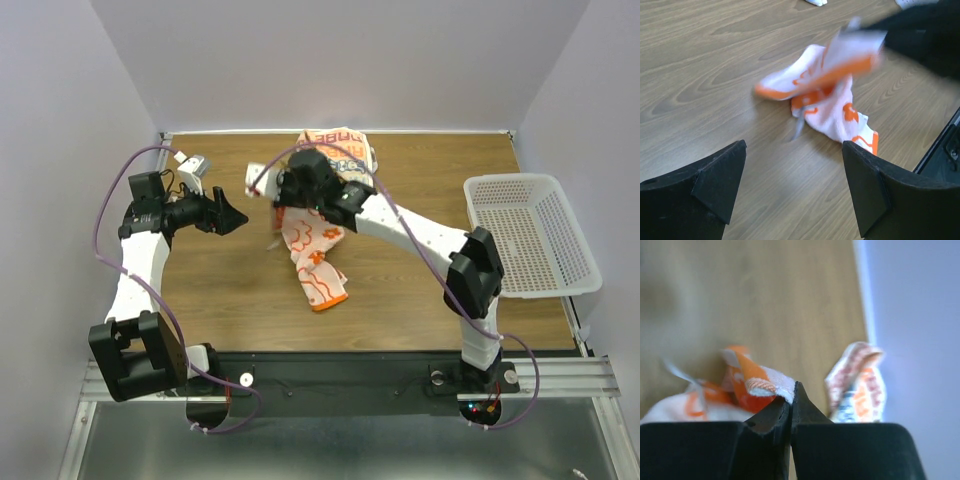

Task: Roll the towels
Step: Flatten the towel

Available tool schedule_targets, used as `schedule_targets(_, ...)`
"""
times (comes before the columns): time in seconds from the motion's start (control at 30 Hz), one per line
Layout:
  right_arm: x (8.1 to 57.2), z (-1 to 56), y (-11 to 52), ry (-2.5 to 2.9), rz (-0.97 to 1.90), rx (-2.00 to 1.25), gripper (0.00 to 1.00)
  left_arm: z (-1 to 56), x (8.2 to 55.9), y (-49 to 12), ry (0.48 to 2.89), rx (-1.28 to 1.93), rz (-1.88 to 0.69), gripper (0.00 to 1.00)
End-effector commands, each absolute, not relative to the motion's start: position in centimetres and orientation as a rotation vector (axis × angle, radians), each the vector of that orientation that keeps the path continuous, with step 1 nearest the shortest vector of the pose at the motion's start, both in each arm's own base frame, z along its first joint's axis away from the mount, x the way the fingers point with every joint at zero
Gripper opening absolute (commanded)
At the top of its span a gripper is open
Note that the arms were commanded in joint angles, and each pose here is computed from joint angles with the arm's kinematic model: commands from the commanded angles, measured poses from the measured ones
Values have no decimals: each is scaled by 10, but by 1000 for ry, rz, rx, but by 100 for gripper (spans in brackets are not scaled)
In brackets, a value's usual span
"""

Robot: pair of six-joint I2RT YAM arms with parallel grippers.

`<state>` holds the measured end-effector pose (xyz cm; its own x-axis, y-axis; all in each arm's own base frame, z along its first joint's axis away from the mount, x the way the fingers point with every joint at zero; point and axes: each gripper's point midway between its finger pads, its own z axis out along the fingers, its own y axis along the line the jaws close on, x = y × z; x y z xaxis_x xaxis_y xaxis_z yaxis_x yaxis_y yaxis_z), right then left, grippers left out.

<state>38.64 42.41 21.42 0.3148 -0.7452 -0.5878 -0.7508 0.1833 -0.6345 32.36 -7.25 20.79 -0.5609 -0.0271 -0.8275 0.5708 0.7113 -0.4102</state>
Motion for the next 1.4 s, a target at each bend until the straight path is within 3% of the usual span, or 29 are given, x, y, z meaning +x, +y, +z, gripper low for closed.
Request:
schedule_targets(0.0, 435, 360, 402, 1426, 70, -993, 1, 237, 325, -69, 1949, 456, -774, 88)
schedule_targets(0.1, 462, 398, 357, 1456, -8, -789, 1, 239, 325, -65, 1945, 497, -707, 88)
schedule_targets(0.2, 490, 396, 297, 1535, -68, -648, 1, 236, 325, -61, 1952, 546, -625, 89)
schedule_targets(0.3, 501, 349, 252, 1670, -88, -603, 1, 220, 324, -66, 1990, 612, -574, 89)
schedule_targets(0.53, 472, 231, 168, 1982, -113, -474, 1, 163, 318, -126, 2030, 923, -458, 88)
schedule_targets(0.67, 454, 209, 148, 2045, -102, -421, 1, 140, 333, -135, 2071, 957, -487, 84)
schedule_targets(0.87, 437, 192, 129, 2097, -107, -361, 1, 129, 396, -144, 2119, 865, -476, 74)
schedule_targets(1.07, 433, 194, 120, 2103, -122, -334, 1, 118, 457, -152, 2150, 749, -473, 58)
schedule_targets(1.37, 434, 174, 117, 2153, -112, -331, 1, 99, 488, -168, 2168, 735, -543, 58)
